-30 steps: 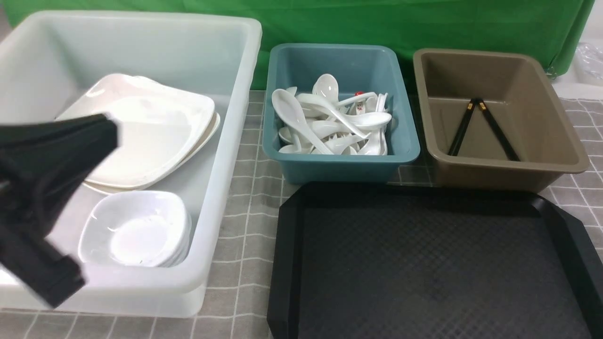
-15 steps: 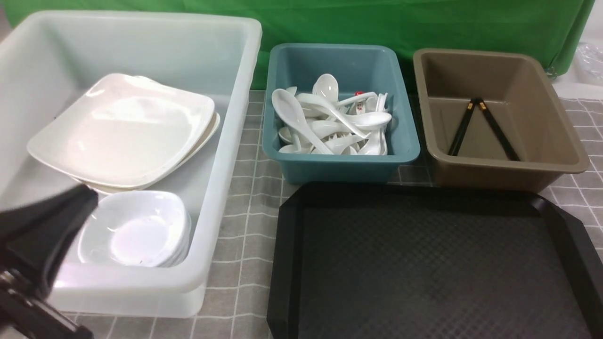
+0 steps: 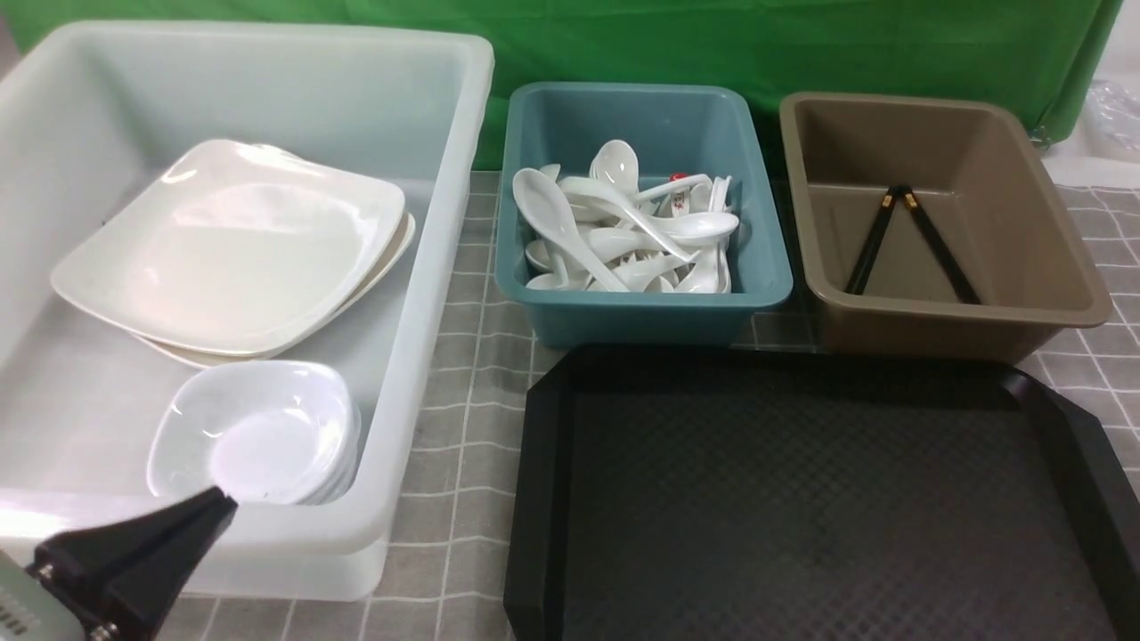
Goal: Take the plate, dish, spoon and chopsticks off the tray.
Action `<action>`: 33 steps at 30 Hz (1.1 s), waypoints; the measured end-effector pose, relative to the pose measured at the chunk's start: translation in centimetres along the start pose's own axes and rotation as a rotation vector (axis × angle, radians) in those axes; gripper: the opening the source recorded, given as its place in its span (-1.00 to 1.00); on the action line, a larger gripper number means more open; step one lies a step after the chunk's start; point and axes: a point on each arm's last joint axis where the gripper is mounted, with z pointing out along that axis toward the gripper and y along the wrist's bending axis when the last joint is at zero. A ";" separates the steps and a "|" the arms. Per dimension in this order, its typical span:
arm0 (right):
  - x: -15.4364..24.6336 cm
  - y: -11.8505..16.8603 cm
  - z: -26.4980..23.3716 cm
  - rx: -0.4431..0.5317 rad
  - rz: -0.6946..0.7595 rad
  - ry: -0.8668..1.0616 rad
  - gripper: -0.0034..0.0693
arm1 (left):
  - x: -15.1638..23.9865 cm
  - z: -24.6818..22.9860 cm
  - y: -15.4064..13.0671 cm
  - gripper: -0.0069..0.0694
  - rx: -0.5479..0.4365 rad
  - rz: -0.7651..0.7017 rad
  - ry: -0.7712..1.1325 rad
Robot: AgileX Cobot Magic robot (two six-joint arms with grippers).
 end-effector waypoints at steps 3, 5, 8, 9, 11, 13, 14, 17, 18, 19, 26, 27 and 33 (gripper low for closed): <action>3.2 -0.2 1.5 0.070 0.005 -0.099 -0.86 | 0.4 0.0 -0.2 -0.81 0.006 0.001 0.013; 5.6 -0.4 2.6 0.118 0.016 -0.172 -0.86 | 0.6 0.0 -0.2 -0.81 0.008 0.001 0.019; 10.8 -0.3 4.8 0.169 0.027 -0.231 -0.86 | 0.6 0.0 -0.2 -0.81 0.008 0.001 0.019; 13.2 -0.2 5.7 0.191 0.032 -0.270 -0.86 | 0.6 0.0 -0.2 -0.81 0.008 0.001 0.018; 15.5 -0.1 6.5 0.198 0.060 -0.278 -0.86 | 0.6 0.0 -0.2 -0.81 0.008 0.002 0.018; 16.3 0.0 6.6 0.198 0.086 -0.269 -0.86 | 0.6 0.0 -0.2 -0.81 0.008 0.003 0.018; 16.7 0.0 6.6 0.197 0.097 -0.250 -0.86 | 0.6 0.0 -0.2 -0.81 0.008 0.005 0.018; 17.2 0.1 6.7 0.193 0.113 -0.207 -0.86 | 0.6 0.0 -0.2 -0.81 0.007 0.006 0.017; 17.3 0.1 6.7 0.192 0.116 -0.188 -0.86 | 0.6 0.0 -0.2 -0.81 0.007 0.006 0.017; 17.4 0.1 6.7 0.192 0.117 -0.176 -0.86 | 0.6 0.0 -0.2 -0.81 0.006 0.006 0.016; 17.5 0.1 6.7 0.191 0.119 -0.171 -0.82 | 0.6 0.0 -0.2 -0.81 0.006 0.006 0.016; 17.5 0.1 6.7 0.191 0.119 -0.171 -0.81 | 0.6 0.0 -0.2 -0.81 0.006 0.006 0.016; 17.5 0.1 6.7 0.191 0.120 -0.171 -0.77 | 0.6 0.0 -0.2 -0.81 0.006 0.006 0.016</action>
